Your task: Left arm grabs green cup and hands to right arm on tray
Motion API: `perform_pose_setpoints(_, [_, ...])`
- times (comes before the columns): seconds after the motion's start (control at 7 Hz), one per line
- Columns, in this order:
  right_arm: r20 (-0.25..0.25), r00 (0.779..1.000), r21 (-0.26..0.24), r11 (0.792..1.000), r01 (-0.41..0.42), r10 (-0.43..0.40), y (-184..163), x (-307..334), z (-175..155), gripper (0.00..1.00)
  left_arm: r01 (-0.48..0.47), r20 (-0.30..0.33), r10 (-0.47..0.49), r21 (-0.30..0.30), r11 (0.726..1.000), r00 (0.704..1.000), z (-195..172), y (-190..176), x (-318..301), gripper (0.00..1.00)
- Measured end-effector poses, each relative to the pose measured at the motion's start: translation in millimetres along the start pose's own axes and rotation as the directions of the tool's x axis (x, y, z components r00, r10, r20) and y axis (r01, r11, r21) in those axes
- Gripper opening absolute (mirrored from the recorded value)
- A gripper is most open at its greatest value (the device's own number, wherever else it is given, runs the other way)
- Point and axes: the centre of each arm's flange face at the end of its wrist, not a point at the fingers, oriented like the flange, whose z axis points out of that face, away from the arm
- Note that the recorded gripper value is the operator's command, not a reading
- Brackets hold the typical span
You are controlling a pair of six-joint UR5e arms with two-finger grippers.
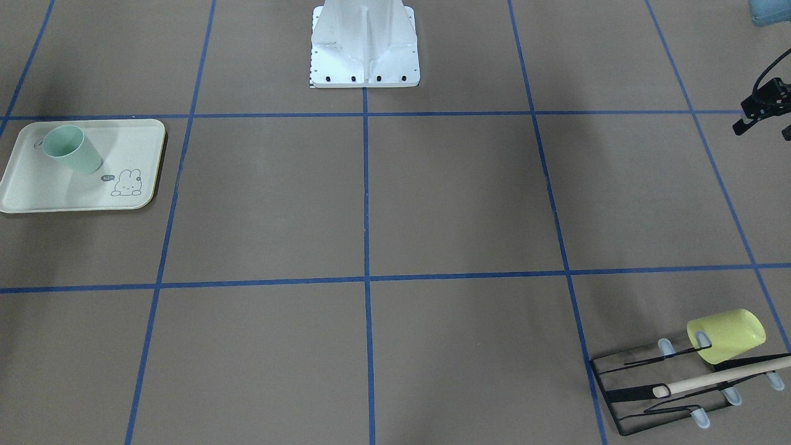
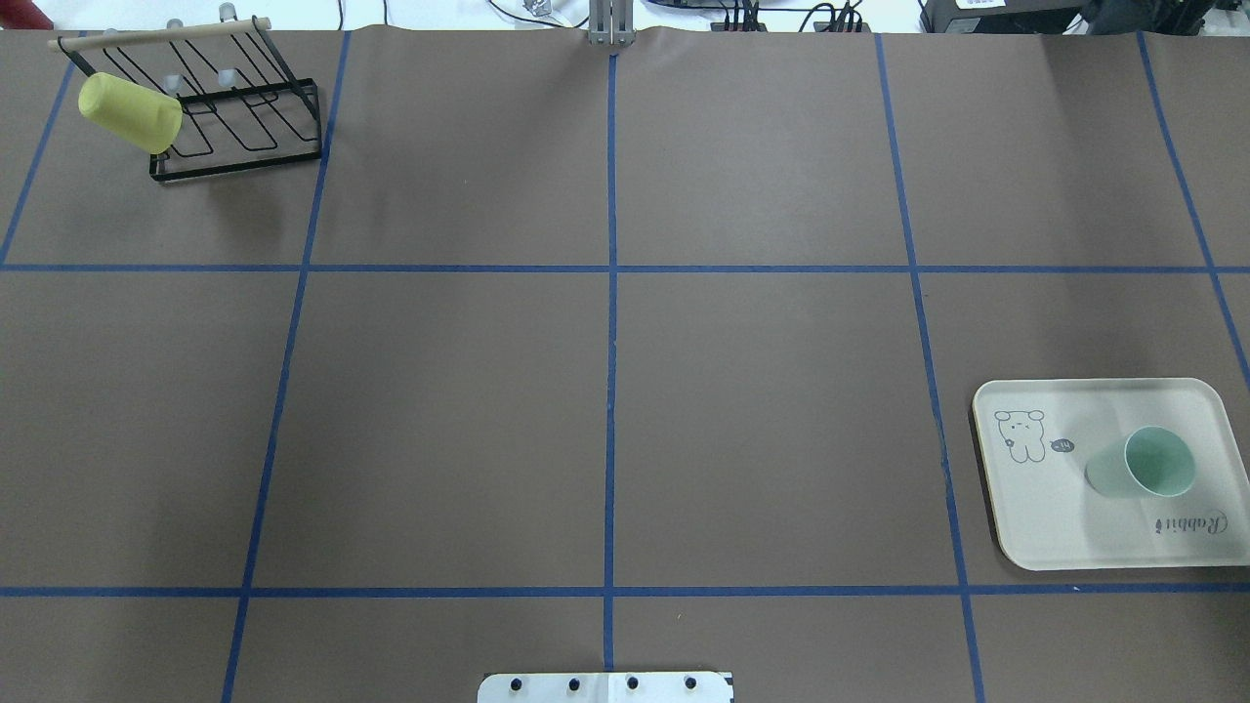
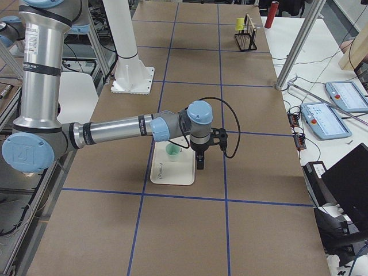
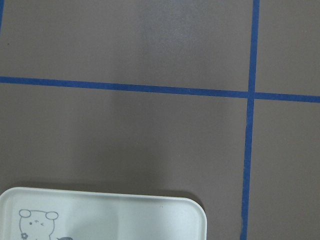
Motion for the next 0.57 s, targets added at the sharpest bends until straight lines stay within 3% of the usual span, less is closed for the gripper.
perform_pose_setpoints(0.57, [0.003,1.000,0.003,1.000,-0.002,0.002,4.1,0.2,-1.1,1.00,0.003,0.001,-0.003,0.007,1.000,1.000,-3.0,0.8,2.8,1.00])
